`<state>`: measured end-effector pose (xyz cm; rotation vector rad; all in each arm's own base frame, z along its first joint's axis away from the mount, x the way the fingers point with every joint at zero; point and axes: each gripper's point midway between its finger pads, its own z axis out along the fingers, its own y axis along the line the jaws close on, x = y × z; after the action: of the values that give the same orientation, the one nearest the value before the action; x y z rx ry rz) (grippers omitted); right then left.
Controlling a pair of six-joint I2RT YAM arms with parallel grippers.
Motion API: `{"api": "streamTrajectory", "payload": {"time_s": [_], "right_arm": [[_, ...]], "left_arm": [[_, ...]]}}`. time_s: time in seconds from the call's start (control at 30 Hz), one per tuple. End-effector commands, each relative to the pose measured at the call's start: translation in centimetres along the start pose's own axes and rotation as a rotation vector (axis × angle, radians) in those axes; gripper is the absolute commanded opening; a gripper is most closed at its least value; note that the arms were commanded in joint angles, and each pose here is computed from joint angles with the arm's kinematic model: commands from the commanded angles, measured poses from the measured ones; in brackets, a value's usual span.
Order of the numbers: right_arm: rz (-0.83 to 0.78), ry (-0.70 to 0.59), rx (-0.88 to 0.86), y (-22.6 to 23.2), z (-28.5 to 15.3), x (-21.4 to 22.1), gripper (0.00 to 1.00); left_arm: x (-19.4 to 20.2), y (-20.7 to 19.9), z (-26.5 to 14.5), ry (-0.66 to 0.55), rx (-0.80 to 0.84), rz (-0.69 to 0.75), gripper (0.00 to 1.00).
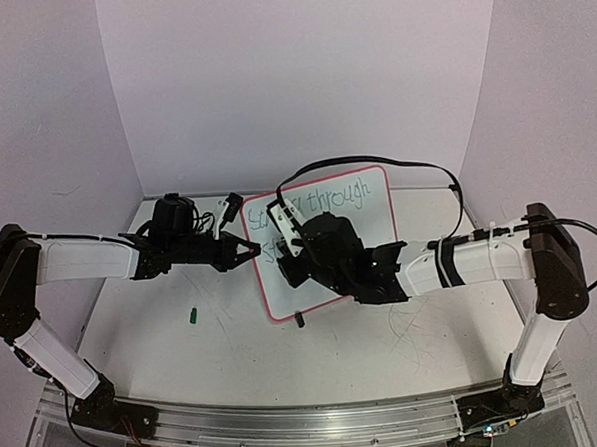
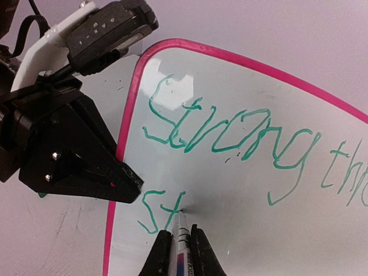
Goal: Write a sentence on the whiteboard
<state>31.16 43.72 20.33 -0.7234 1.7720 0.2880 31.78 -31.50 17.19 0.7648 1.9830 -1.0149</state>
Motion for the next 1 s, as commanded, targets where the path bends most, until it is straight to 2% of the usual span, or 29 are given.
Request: {"api": "streamTrajectory", "payload": {"time_s": [0.0,0.1,0.33,0.53,0.97], "right_arm": [[0.114,-0.166,-0.077,-1.5,-4.5,-5.1,0.0],[0.088,-0.254,-0.255,0.2,-6.9,-6.9,0.0],[-0.027,-0.192,-0.256,0.7,-4.9,-5.4,0.0],[-0.048,-0.133,-0.218,0.6,-3.4,-3.9,0.0],[-0.06,-0.097,-0.229,1.5,-2.5,-2.9,0.0]], "left_arm": [[0.5,4.4,-0.7,0.02,-0.223,0.061,0.0],[0.6,4.5,-0.6,0.022,-0.225,0.06,0.0],[0.1,4.2,-0.9,0.009,-0.225,0.068,0.0],[0.3,4.4,-0.9,0.013,-0.232,0.066,0.0],[0.5,4.6,-0.7,0.02,-0.233,0.066,0.0]]}}
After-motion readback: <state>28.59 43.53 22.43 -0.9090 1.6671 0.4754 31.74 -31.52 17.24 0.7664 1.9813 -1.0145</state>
